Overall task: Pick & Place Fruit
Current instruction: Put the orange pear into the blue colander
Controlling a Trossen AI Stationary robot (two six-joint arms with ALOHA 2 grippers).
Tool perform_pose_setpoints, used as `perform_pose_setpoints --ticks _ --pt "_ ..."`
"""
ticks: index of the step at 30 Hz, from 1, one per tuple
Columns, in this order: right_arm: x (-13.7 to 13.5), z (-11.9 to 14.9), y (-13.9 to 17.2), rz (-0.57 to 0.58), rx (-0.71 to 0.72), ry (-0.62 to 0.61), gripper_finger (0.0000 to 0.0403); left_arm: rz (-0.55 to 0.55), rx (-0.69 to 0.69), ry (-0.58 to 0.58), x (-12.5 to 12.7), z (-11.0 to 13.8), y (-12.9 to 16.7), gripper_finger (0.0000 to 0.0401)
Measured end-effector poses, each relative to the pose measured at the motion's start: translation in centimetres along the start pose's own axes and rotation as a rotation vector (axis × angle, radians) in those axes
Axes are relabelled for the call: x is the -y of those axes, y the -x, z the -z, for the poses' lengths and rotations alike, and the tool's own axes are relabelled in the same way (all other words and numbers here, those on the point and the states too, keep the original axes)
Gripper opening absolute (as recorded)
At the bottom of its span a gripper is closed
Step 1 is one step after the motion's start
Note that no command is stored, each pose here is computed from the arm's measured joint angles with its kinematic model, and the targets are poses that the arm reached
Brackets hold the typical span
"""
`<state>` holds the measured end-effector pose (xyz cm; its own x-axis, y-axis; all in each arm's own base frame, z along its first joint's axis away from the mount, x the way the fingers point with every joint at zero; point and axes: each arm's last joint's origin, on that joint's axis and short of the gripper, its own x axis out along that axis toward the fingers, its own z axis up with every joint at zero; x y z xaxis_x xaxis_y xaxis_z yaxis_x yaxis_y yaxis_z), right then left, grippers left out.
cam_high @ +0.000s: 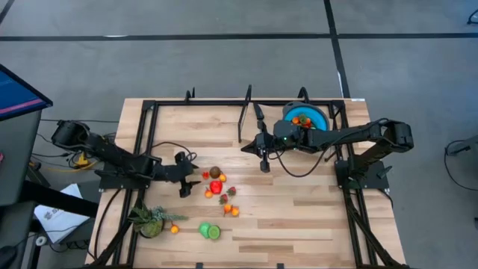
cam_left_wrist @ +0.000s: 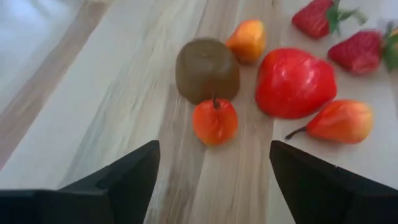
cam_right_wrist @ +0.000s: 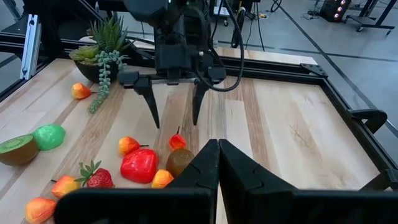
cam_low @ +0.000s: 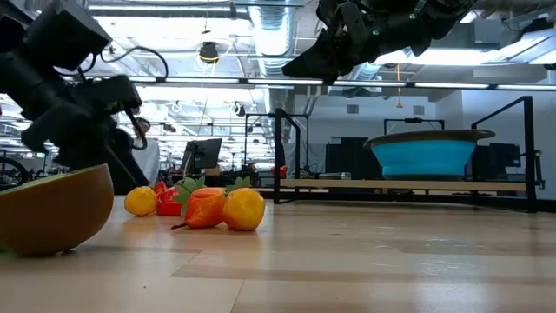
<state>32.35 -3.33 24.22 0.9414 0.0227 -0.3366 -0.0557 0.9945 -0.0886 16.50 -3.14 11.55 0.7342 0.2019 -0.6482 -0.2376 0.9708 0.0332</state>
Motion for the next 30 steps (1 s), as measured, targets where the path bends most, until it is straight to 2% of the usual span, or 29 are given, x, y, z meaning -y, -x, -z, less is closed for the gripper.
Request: perform_pose_setpoints --ticks 13,20,30 --pt "-0.1 0.0 0.0 -0.003 0.000 0.025 0.0001 -0.020 0.006 0.019 0.7 0.8 -3.4 0.0265" --pt "-0.1 0.0 0.0 -0.003 -0.002 0.017 0.0001 -0.013 0.036 0.031 0.9 0.9 -4.1 0.0247" --pt "-0.1 0.0 0.0 -0.003 -0.002 0.016 0.0001 -0.008 0.045 0.032 1.0 0.8 -4.1 0.0165"
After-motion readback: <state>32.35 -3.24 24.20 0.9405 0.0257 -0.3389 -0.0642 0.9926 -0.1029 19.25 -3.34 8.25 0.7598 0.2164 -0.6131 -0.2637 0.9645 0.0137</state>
